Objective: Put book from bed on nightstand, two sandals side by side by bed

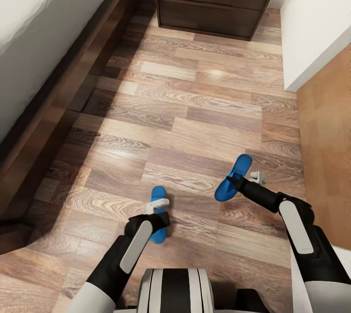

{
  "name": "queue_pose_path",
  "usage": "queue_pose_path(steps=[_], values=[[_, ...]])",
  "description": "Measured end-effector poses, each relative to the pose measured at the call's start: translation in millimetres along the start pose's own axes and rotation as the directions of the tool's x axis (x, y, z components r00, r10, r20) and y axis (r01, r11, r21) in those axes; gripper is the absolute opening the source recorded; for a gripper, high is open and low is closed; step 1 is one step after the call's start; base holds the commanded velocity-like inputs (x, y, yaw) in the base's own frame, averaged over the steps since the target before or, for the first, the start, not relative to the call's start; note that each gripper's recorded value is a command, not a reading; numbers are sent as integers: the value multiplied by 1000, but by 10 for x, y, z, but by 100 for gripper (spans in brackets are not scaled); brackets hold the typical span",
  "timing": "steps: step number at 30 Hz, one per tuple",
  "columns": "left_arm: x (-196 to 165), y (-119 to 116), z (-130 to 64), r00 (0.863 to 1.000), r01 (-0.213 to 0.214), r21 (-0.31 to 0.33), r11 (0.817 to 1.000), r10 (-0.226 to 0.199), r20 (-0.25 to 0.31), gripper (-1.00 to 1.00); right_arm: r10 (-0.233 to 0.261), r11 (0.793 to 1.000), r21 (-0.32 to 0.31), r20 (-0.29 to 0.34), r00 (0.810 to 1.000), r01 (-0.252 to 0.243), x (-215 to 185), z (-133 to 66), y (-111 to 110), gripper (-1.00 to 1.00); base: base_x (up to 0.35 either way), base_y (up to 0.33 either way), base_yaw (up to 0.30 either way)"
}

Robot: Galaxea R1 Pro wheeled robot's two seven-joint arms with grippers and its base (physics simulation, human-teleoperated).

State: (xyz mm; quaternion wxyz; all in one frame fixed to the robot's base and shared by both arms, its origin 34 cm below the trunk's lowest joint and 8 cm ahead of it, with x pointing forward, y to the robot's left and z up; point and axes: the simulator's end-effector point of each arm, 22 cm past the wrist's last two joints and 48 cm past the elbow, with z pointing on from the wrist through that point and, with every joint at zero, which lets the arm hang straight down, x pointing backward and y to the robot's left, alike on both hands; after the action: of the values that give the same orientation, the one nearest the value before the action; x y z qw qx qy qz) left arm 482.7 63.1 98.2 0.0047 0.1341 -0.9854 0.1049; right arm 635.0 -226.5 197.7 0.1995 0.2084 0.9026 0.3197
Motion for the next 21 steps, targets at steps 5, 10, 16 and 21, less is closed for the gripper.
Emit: queue_pose_path(steps=[5, 10, 16, 21], values=[[-150, -69, -95, 999, -21, 92, 996, 18, 35, -100, -69, 996, 50, -6, 998, 69, -37, -59, -43, -100, 0, 0, 0], [-333, -39, -227, 996, -44, 119, 992, 34, 80, -100, -130, 987, 95, -9, 991, 130, -88, -124, -75, -100, 0, 0, 0], [-448, -95, -359, 993, -61, 163, 985, 43, 112, -100, -158, 982, 102, 4, 988, 156, -172, -196, -2, -100, 0, 0, 0], [-580, 41, -475, 987, -87, 150, 985, 65, 147, -100, -178, 979, 102, 13, 984, 175, -256, -285, 60, -100, 0, 0, 0]])
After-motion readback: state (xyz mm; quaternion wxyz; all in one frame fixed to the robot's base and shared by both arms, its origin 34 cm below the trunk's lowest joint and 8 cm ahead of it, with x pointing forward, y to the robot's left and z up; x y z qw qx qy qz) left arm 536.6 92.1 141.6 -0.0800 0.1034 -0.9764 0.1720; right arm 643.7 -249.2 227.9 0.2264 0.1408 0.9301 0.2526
